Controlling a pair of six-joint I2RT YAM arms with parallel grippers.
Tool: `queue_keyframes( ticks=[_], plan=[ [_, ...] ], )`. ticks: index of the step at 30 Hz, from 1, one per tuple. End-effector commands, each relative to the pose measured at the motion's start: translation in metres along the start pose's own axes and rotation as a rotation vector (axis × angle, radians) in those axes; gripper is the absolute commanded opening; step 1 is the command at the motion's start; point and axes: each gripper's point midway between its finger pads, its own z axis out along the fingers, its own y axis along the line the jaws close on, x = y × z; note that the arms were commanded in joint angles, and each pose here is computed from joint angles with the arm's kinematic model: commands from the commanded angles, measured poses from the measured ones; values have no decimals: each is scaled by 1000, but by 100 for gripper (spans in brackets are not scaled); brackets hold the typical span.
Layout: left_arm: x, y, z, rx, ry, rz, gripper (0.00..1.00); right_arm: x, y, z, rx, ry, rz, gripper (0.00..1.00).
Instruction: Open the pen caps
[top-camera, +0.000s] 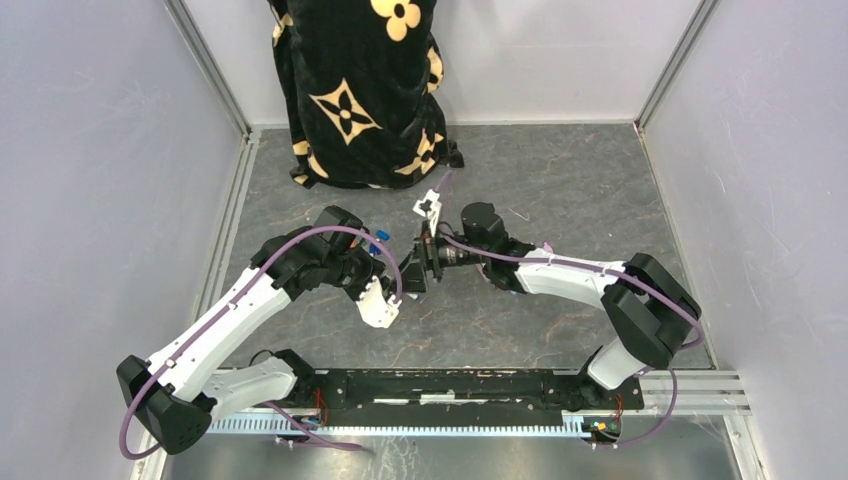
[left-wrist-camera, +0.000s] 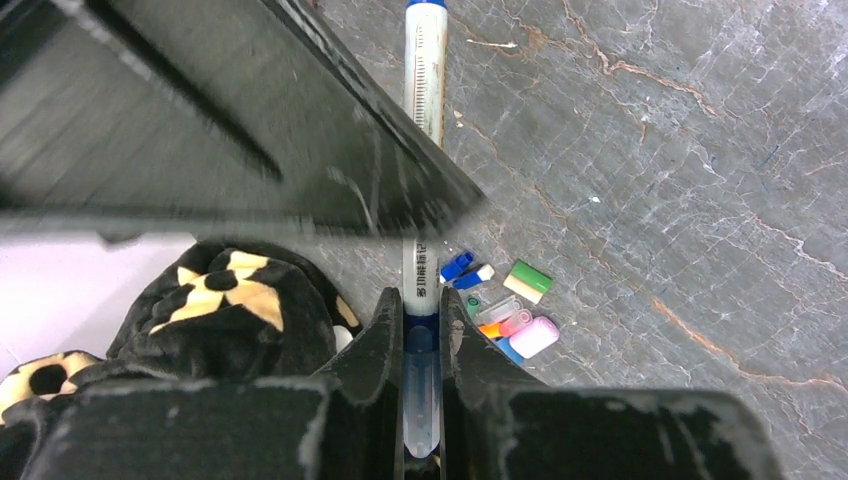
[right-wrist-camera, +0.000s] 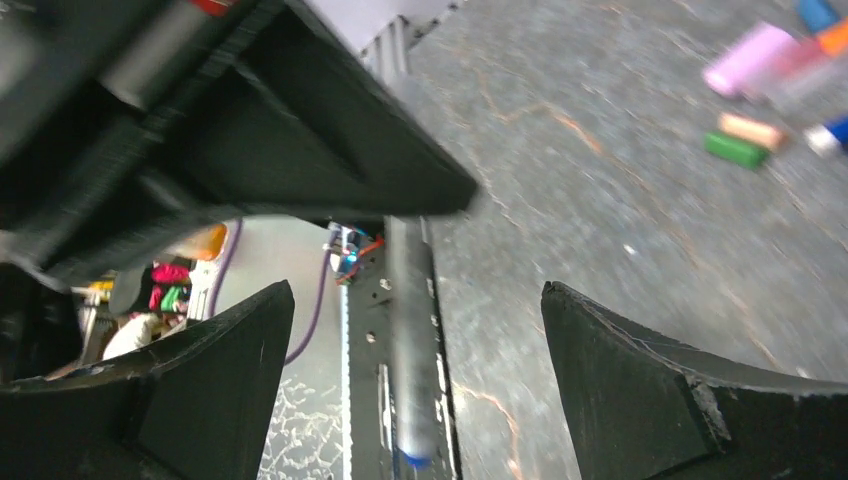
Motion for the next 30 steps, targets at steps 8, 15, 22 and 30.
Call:
queue_keyframes(
  ticks=[8, 15, 22, 30],
  plan=[
    [-1, 12, -7, -17, 5, 28, 2, -14, 31, 43, -117, 91, -64, 67],
    [-2, 11, -6, -14, -3, 16, 2, -13, 31, 46, -129, 96, -45, 47],
    [-5, 10, -5, -13, -17, -4, 2, -20, 31, 48, -138, 103, -46, 0],
    [-6, 6, 2, 8, -34, -28, 55, -23, 36, 52, -169, 122, -33, 0]
  ],
)
